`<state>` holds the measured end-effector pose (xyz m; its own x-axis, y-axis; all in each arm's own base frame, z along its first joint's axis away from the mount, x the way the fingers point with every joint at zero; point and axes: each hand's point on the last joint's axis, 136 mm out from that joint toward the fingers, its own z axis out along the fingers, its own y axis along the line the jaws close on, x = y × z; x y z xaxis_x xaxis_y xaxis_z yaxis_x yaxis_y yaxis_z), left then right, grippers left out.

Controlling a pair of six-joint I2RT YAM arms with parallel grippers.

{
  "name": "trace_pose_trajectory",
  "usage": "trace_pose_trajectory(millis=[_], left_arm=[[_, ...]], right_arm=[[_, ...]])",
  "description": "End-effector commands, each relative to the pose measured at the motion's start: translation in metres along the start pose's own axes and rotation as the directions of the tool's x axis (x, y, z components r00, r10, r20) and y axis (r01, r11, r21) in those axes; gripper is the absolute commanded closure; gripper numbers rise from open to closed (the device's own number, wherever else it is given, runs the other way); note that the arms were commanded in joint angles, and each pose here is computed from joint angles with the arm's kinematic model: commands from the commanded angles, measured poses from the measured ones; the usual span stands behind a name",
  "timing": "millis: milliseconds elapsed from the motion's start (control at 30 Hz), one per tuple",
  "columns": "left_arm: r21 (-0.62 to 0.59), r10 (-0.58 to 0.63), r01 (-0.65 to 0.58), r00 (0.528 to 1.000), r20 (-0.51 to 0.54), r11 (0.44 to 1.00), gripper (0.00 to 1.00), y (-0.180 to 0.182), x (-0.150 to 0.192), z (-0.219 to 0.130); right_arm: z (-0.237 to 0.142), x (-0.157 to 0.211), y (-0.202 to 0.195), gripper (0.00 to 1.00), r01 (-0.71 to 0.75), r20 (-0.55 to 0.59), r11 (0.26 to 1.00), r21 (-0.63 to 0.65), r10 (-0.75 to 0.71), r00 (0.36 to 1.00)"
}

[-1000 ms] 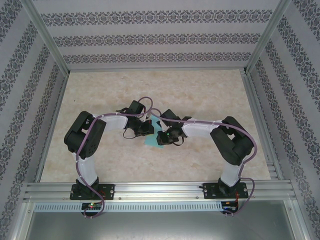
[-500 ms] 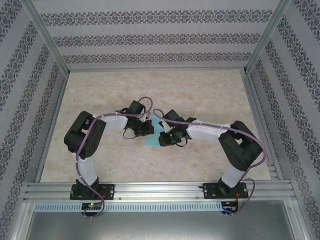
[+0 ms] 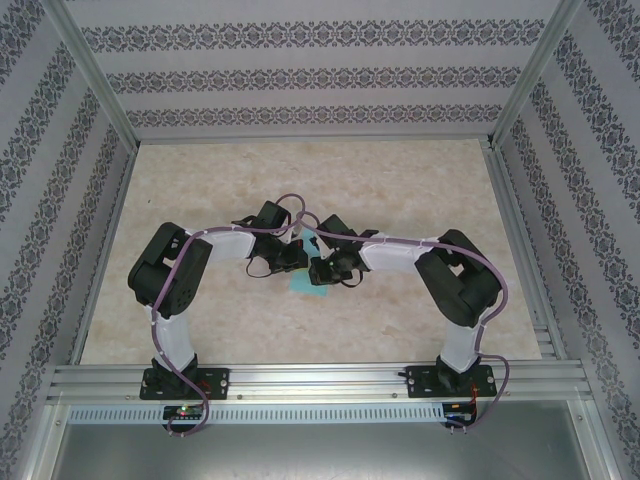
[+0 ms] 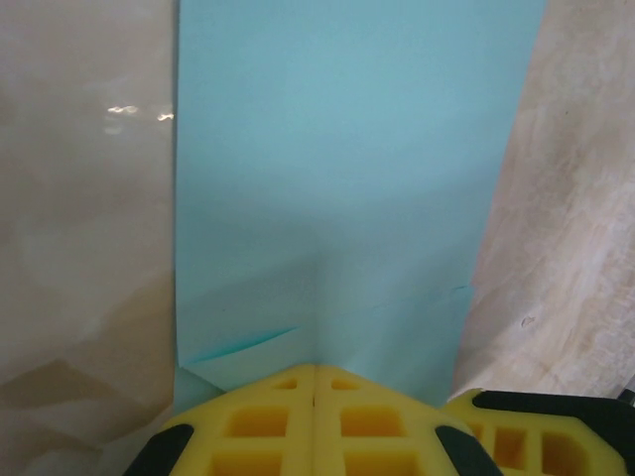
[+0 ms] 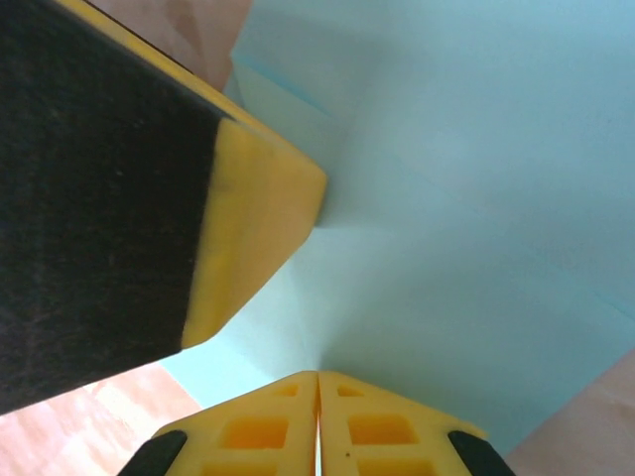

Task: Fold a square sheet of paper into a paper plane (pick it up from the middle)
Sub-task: Fold the triangle a second time at the center of the table.

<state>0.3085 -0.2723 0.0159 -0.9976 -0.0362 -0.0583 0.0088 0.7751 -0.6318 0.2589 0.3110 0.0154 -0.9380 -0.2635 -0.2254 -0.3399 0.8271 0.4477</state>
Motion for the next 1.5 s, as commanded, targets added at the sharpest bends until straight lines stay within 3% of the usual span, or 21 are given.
trace_pose_trajectory(millis=[0, 400, 500, 733, 1033, 1467], left_arm=[[-0.159, -0.08, 0.072, 0.996, -0.045, 0.985, 0.95, 0.048, 0.024, 0.019], [-0.164, -0.097, 0.091, 0.995, -0.03, 0.982, 0.96, 0.05, 0.024, 0.018], [-0.162, -0.093, 0.087, 0.995, -0.03, 0.983, 0.96, 0.049, 0.024, 0.018], [-0.152, -0.089, 0.083, 0.996, -0.032, 0.985, 0.96, 0.047, 0.023, 0.019], [-0.147, -0.091, 0.084, 0.995, -0.042, 0.986, 0.96, 0.048, 0.025, 0.021], [-0.154, -0.085, 0.08, 0.996, -0.03, 0.985, 0.96, 0.047, 0.023, 0.018]], right_arm=[[0.004, 0.009, -0.001, 0.91, -0.003, -0.01, 1.0, 0.008, 0.003, 1.0], [-0.005, 0.082, -0.015, 0.93, -0.003, -0.124, 0.999, -0.05, -0.003, 0.992], [-0.014, 0.069, -0.011, 0.92, 0.001, -0.07, 0.999, -0.041, -0.004, 0.998], [-0.042, 0.0, 0.018, 0.92, -0.018, 0.173, 0.997, -0.071, 0.03, 0.984], [-0.009, -0.012, 0.015, 0.92, -0.08, 0.126, 0.995, -0.054, 0.086, 0.988], [-0.006, 0.049, -0.018, 0.92, -0.121, 0.004, 0.992, 0.029, 0.121, 0.993]])
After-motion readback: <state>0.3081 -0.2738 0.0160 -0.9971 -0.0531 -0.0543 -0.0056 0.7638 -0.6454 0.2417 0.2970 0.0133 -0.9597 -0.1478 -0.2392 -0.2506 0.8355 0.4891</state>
